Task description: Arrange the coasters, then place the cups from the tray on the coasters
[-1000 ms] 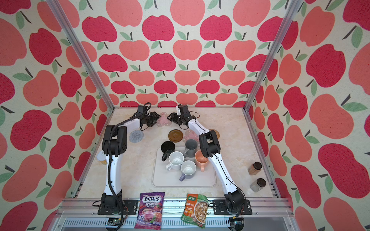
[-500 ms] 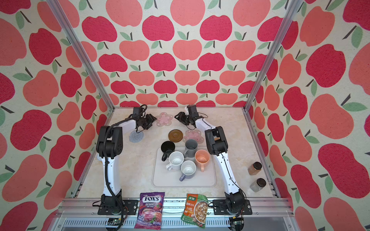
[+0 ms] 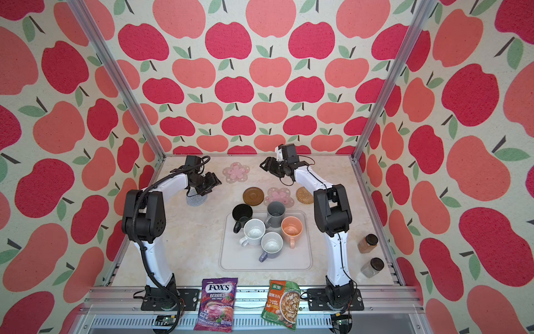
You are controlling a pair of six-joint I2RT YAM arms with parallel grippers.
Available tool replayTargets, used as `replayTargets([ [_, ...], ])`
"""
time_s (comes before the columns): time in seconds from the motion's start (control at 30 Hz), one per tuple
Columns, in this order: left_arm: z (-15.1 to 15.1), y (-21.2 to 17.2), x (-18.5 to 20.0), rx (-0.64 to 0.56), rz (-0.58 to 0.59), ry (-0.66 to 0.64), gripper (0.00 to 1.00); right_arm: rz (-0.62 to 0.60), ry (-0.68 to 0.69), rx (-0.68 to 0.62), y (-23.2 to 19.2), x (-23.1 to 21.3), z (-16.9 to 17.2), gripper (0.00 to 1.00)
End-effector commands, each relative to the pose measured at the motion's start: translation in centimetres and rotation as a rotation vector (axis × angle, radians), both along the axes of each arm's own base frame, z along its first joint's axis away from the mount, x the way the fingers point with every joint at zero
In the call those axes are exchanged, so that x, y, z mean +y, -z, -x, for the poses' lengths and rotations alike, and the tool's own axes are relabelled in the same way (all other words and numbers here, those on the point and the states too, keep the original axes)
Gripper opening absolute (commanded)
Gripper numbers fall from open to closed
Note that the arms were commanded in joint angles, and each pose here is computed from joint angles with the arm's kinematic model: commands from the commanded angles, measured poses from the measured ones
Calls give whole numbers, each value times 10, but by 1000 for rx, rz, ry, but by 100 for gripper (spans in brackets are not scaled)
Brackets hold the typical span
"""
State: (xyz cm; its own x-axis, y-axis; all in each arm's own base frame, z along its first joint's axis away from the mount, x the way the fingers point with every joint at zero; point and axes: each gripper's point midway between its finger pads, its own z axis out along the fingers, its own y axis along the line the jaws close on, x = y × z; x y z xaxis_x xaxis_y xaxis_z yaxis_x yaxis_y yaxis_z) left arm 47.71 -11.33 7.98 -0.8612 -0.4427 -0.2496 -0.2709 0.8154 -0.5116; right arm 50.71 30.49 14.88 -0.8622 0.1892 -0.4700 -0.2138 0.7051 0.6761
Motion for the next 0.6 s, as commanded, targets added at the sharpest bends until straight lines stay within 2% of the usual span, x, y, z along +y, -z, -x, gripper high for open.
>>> replayTargets([
  [0.0,22,-9,-2,22,-35,67,68,139,25,39,22,-35,18,65],
  [0.13,24,-24,-10,-7,-19,97,68,215,33,-6,19,-51,30,65],
  [0.43,19,-40,-43,-41,-4,209,68,345,24,1,21,-78,53,65],
  [0.57,19,-41,-64,-38,12,268,67,364,49,36,28,-95,62,64],
])
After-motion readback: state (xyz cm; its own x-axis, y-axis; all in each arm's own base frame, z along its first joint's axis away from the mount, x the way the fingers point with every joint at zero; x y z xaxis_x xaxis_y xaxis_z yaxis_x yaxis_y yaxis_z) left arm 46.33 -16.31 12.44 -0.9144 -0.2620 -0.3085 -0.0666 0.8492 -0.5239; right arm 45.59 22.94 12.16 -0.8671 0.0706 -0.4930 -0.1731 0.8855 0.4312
